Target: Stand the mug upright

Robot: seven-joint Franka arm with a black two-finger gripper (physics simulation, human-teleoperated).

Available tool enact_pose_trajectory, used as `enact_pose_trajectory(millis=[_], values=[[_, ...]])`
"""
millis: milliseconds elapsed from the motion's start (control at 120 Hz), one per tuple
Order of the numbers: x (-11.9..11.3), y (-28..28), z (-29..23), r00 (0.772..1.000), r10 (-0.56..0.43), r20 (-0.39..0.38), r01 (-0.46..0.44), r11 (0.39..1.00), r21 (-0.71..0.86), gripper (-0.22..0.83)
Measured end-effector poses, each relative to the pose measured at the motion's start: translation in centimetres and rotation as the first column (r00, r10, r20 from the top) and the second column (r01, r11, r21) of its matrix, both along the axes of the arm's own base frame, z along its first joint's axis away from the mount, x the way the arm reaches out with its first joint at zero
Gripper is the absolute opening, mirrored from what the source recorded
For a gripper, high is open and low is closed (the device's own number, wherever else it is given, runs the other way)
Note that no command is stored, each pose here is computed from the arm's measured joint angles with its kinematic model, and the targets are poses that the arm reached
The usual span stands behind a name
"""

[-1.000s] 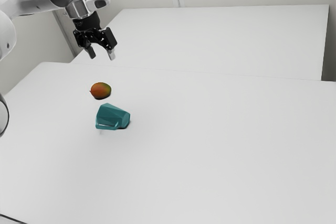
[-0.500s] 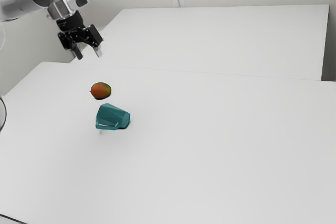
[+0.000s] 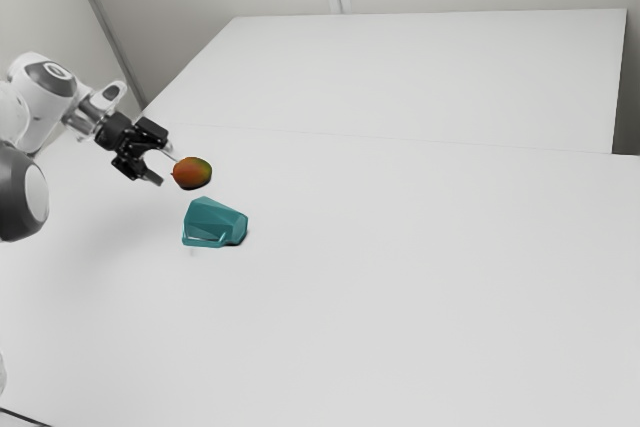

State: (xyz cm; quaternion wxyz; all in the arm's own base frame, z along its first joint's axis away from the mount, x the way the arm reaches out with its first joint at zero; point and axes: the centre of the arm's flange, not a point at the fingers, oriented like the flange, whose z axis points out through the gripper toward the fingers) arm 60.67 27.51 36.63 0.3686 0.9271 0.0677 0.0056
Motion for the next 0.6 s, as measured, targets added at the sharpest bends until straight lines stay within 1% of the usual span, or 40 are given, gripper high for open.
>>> enact_pose_trajectory(millis=[92, 242, 358, 500, 600], values=[[-1.1, -0.8, -3.3, 1.000, -0.005, -0.006, 0.005, 0.997, -0.073, 0.61], [-3.0, -2.0, -6.8, 1.000, -0.001, -0.004, 0.000, 0.987, -0.159, 0.61], [-3.1, -2.9, -7.2, 0.999, -0.014, 0.032, 0.020, 0.981, -0.193, 0.61], [-2.7, -4.1, -7.0, 0.996, -0.033, 0.083, 0.052, 0.971, -0.235, 0.62], [-2.9, -4.9, -7.7, 0.995, -0.034, 0.098, 0.059, 0.961, -0.271, 0.61]])
